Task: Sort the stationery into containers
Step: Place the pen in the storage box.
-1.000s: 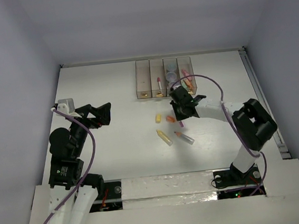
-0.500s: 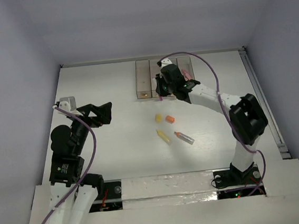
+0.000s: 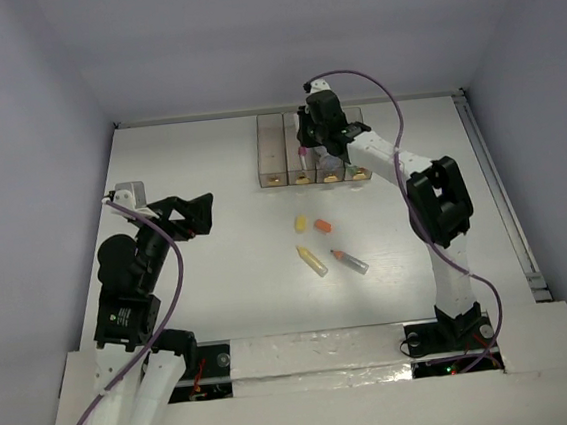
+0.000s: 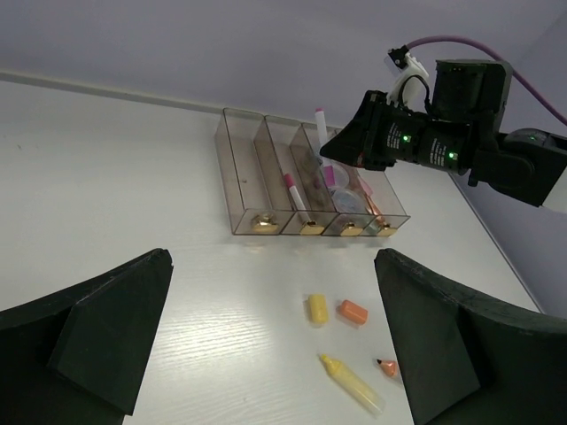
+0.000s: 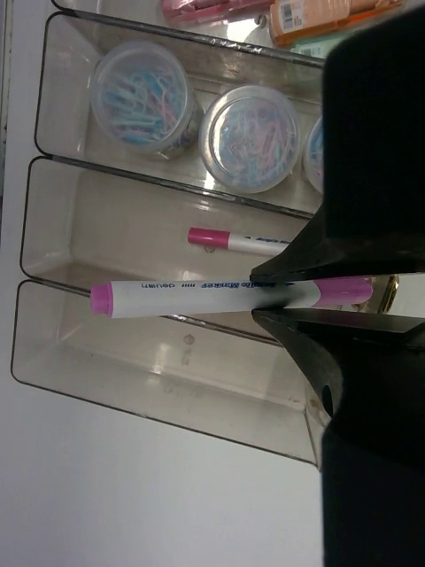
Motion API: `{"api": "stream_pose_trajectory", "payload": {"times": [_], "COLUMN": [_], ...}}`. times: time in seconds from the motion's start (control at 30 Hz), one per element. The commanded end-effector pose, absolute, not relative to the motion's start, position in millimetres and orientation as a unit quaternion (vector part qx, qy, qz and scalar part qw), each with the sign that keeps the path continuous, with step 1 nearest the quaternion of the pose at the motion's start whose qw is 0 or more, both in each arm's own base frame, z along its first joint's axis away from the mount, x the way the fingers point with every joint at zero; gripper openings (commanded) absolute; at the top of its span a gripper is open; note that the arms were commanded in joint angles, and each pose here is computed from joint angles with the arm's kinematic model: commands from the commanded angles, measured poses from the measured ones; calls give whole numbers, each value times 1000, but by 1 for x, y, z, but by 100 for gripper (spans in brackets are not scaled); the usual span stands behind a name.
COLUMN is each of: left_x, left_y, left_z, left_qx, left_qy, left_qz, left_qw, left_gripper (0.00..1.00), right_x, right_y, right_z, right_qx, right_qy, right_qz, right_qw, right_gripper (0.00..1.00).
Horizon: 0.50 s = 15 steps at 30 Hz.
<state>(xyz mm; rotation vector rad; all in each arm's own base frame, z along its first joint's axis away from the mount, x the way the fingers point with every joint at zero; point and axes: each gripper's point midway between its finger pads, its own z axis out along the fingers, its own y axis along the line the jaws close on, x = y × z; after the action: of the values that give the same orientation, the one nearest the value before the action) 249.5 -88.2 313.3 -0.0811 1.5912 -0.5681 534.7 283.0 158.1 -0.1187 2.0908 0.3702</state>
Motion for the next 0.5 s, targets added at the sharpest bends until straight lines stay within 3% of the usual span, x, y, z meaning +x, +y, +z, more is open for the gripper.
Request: {"api": "stream_pose_trajectory", "payload": {"times": [0.0, 0.17, 0.47], "left_x": [252, 254, 253], "left_y": [-92, -93, -96], "left_z": [320, 318, 317], "left_qx": [-26, -25, -22], "left_qy": [691, 694, 693], "left_qz": [-259, -261, -267], "left_qw": [674, 671, 669], "left_gripper": [99, 99, 98], "right_x": [543, 541, 501], "right_y": [288, 293, 283], "right_z": [180, 183, 211], "right_qx": [-50, -66, -91], "right_qy": [846, 845, 833], "right_qz": [159, 168, 195], "right_qw": [506, 503, 510], "right_gripper": [21, 55, 58]}}
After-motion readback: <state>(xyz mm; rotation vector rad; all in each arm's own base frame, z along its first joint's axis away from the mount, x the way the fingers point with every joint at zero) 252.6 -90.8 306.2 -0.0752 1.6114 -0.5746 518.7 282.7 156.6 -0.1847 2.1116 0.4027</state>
